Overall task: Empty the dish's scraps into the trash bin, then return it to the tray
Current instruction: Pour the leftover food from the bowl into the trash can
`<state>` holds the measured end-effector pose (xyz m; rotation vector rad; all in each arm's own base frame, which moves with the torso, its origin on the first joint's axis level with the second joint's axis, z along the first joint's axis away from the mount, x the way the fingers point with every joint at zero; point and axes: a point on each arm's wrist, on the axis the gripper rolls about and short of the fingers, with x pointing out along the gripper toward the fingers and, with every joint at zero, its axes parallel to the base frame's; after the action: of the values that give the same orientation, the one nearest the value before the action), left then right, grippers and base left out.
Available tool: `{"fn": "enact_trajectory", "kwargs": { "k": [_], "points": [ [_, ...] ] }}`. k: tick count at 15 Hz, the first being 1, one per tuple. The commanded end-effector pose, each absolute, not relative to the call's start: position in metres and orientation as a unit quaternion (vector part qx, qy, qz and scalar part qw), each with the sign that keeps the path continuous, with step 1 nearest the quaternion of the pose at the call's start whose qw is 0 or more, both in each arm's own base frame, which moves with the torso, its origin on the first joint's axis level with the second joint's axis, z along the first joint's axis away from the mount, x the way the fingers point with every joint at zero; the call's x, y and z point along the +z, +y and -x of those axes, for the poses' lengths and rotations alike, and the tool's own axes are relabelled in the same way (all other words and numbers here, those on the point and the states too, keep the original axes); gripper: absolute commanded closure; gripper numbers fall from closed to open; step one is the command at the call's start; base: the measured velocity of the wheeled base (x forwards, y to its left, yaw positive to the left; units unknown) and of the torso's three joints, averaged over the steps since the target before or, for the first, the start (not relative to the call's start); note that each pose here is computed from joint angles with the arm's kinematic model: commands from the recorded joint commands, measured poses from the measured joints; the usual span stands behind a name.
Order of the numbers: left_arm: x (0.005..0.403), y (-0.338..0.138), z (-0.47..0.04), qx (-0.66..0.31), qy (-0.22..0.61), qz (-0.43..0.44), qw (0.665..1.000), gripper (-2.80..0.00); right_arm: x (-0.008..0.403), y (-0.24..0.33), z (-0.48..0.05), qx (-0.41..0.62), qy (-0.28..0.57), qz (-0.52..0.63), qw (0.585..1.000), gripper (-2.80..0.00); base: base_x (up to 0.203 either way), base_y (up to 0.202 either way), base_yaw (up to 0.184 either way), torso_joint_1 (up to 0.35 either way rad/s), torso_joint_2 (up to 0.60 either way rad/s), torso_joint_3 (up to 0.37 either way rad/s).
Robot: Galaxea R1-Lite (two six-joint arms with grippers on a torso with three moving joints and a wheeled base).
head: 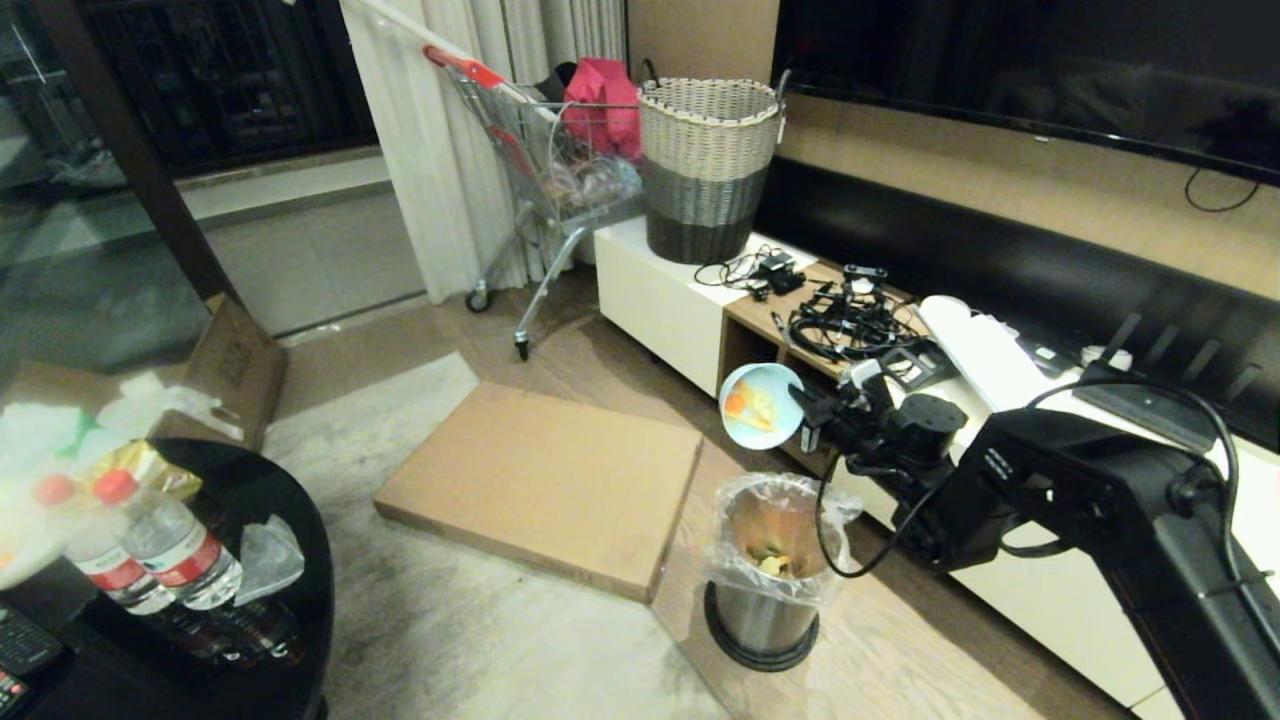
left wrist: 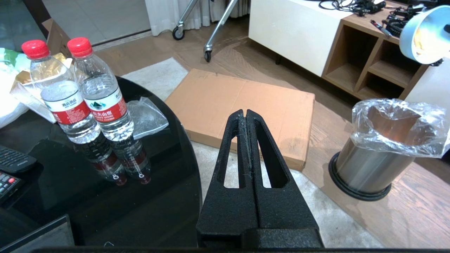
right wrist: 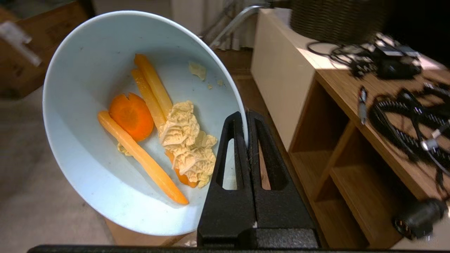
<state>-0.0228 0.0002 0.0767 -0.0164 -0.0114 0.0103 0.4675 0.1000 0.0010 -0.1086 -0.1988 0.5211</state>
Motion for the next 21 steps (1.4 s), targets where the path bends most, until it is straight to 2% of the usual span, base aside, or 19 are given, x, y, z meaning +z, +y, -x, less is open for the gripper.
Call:
{"fn": "enact_trajectory", "kwargs": {
  "k": [1, 4, 11, 15, 21],
  "points": [
    [0.077, 0.0, 0.023, 0.005, -0.006, 0.008, 1.0, 0.0, 0.004, 0.089, -0.468, 0.283, -0.13, 0.094, 0.945, 0.0, 0.0, 0.0, 0.0, 0.0, 0.0, 0.0],
    [0.077, 0.0, 0.023, 0.005, -0.006, 0.008, 1.0, 0.0, 0.0, 0.085, -0.472, 0.303, -0.147, 0.129, 0.933, 0.0, 0.0, 0.0, 0.0, 0.0, 0.0, 0.0],
    [0.077, 0.0, 0.023, 0.005, -0.006, 0.008, 1.0, 0.0, -0.002, 0.088, -0.495, 0.299, -0.192, 0.119, 0.927, 0.0, 0.0, 0.0, 0.0, 0.0, 0.0, 0.0],
    [0.077, 0.0, 0.023, 0.005, -0.006, 0.008, 1.0, 0.0, 0.013, 0.09, -0.505, 0.293, -0.232, 0.126, 0.919, 0.0, 0.0, 0.0, 0.0, 0.0, 0.0, 0.0],
    [0.077, 0.0, 0.023, 0.005, -0.006, 0.008, 1.0, 0.0, 0.016, 0.09, -0.505, 0.3, -0.226, 0.097, 0.922, 0.0, 0.0, 0.0, 0.0, 0.0, 0.0, 0.0]
  ]
}}
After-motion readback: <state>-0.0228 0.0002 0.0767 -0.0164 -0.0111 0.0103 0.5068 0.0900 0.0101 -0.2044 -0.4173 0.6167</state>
